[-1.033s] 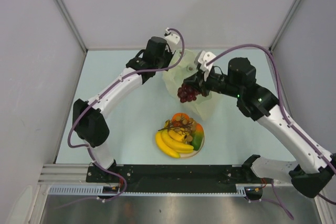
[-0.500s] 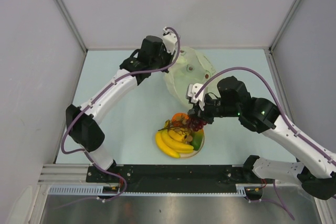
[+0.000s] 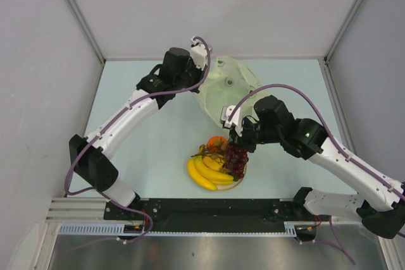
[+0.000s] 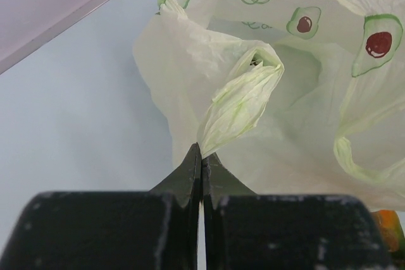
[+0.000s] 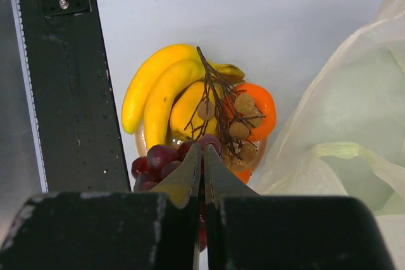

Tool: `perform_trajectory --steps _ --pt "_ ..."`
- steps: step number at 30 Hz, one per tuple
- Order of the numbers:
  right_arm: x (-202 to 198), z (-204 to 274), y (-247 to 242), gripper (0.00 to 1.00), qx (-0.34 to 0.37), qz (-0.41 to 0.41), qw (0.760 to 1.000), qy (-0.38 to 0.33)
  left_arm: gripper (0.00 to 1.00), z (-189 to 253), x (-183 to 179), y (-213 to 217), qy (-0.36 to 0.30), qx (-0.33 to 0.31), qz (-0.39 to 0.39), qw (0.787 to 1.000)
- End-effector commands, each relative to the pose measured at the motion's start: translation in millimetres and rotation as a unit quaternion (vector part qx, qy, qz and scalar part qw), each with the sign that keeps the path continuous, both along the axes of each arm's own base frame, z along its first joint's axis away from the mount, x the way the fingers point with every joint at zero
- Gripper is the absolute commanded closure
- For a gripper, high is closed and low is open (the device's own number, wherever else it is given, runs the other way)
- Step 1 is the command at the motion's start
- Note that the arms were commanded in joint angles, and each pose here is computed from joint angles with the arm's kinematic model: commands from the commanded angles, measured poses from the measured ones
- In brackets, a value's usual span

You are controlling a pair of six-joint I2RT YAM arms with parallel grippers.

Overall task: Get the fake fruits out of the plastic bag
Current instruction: Place the fake fruit on the plate.

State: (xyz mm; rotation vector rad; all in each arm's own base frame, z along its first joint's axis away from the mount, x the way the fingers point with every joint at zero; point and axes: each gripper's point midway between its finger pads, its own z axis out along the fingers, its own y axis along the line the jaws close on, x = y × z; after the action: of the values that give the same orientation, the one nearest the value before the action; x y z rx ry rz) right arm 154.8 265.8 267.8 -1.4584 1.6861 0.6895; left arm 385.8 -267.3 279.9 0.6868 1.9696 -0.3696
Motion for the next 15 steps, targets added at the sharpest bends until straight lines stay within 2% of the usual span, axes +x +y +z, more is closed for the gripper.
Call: perform_trajectory --steps 1,15 --pt "8 13 6 1.0 0.026 -0.008 0.999 -0.025 1.0 22 -9 2 -0.021 -0.025 -0.005 0.999" --pt "4 -3 38 1.0 0.028 0.026 0.999 0.002 1.0 16 -13 -1 -0.009 -0.032 -0.013 0.999"
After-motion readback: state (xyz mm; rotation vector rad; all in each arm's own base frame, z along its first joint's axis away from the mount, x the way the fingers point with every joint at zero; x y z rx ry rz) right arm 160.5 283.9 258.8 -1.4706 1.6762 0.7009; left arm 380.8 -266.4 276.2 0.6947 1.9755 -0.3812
